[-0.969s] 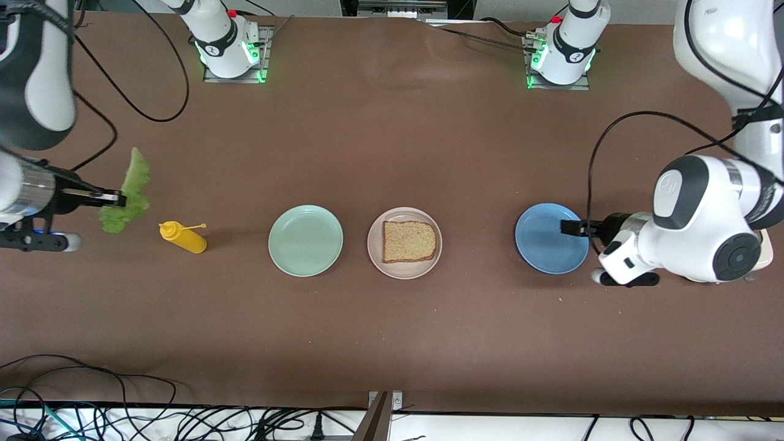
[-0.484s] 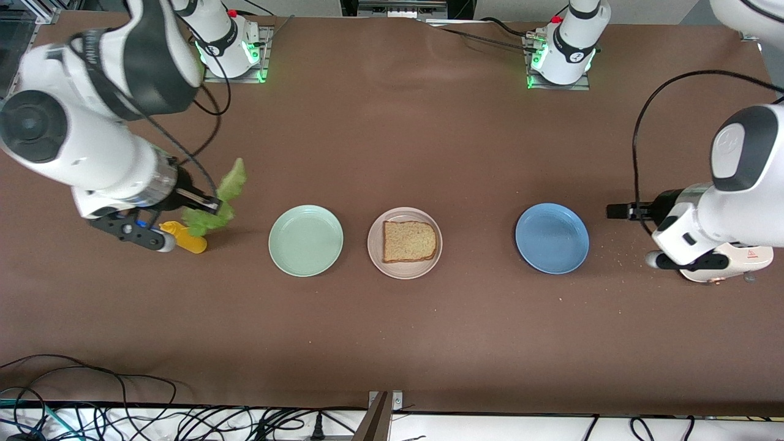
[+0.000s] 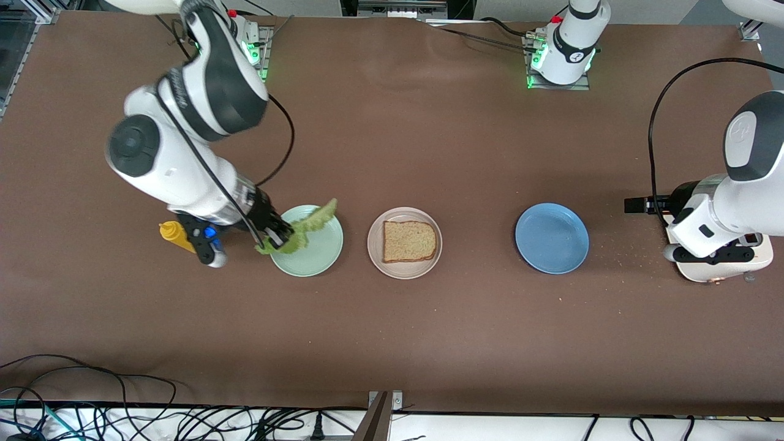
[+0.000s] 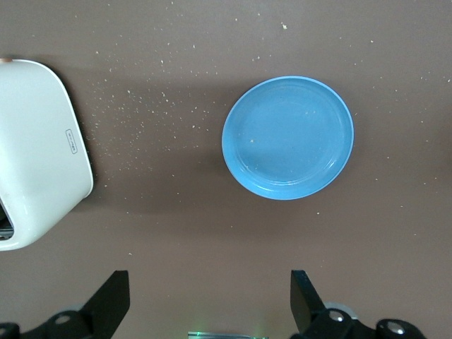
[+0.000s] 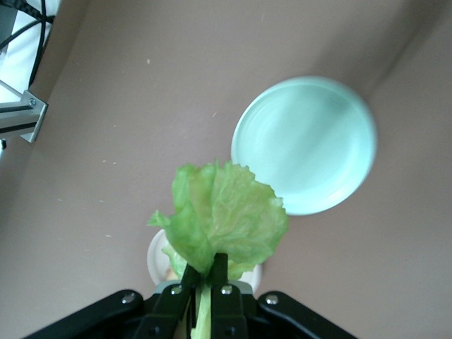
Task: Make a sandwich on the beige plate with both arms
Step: 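Carry the lettuce over the bread on the beige plate with the right gripper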
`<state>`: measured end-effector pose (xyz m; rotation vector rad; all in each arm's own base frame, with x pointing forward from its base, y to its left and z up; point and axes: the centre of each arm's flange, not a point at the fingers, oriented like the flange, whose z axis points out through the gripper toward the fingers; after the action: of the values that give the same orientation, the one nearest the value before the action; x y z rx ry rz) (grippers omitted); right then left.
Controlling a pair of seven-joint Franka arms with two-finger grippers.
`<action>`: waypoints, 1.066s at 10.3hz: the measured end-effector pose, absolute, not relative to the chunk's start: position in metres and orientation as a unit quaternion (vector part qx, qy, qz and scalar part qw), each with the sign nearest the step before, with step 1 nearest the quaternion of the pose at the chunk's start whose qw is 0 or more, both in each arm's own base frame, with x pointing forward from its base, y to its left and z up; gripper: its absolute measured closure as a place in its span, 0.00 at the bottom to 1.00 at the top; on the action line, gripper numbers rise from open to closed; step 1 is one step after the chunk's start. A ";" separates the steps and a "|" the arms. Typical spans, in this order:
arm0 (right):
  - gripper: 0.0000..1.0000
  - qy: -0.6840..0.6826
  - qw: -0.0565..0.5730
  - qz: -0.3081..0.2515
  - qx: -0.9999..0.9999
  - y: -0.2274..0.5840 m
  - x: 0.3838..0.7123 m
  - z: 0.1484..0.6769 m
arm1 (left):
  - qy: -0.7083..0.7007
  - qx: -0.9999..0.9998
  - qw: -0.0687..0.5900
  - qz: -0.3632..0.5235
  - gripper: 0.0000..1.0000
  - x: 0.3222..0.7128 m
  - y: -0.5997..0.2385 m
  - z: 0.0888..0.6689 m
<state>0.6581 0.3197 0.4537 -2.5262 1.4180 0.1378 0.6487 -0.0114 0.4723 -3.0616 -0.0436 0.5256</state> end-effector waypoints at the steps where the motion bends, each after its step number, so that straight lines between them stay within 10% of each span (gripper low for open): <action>1: 0.91 0.522 0.143 0.051 -0.839 0.348 0.659 0.432 | -0.014 -0.985 0.017 0.169 0.00 0.649 -0.011 0.472; 11: 0.91 0.620 0.154 0.104 -0.762 0.455 0.622 0.289 | -0.024 -0.985 0.016 0.169 0.00 0.649 0.002 0.472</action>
<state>0.6221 0.4549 0.2890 -2.1846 1.7770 0.2982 0.6487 0.0021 0.4724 -3.0633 -0.0759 0.5265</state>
